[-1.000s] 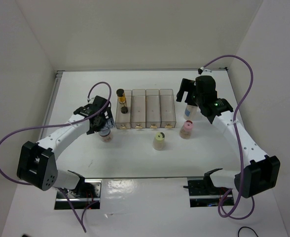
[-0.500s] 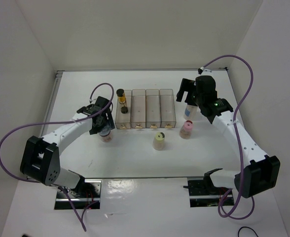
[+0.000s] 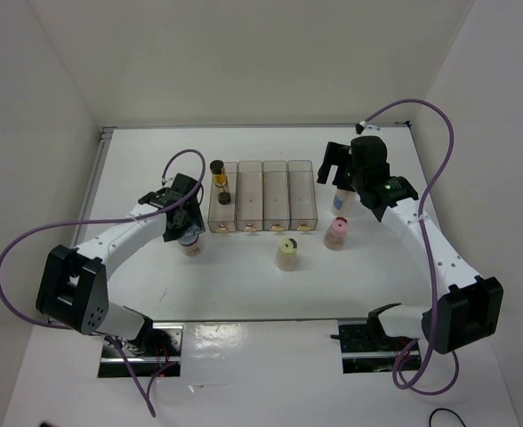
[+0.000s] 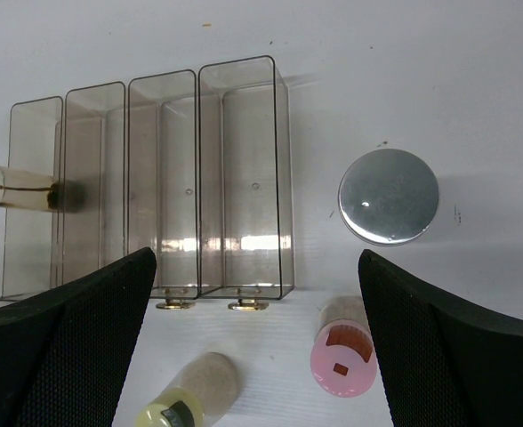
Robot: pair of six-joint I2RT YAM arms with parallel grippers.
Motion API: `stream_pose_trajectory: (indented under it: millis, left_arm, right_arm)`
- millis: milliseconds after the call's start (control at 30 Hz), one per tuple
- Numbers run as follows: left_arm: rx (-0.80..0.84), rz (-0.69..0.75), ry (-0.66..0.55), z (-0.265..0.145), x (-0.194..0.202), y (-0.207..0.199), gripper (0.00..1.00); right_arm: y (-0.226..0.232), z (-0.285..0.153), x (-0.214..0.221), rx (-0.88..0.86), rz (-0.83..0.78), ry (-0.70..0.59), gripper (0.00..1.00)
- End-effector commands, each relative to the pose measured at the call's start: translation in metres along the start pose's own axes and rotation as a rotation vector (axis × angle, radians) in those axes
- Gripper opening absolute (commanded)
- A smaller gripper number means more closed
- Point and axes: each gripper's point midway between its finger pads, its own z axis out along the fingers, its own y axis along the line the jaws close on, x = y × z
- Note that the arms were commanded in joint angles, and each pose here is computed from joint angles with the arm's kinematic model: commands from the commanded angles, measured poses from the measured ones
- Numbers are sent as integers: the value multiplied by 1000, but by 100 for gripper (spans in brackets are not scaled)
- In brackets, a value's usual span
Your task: Organize the condiment bottles
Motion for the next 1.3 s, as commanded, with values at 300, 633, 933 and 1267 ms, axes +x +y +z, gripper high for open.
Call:
stream_pose_trajectory:
  millis: [300, 633, 933, 1267]
  left_arm:
    - [46, 42, -31, -38, -15, -8, 34]
    - [99, 155, -87, -81, -39, -29, 32]
    - [228, 290, -163, -122, -75, -89, 36]
    - [273, 374, -201, -118, -98, -150, 38]
  right_arm:
    - [6, 2, -12, -13, 1, -45, 99]
    - [6, 2, -12, -13, 1, -45, 99]
    - [3, 5, -11, 7, 0, -44, 99]
    - [0, 8, -11, 31, -3, -35, 99]
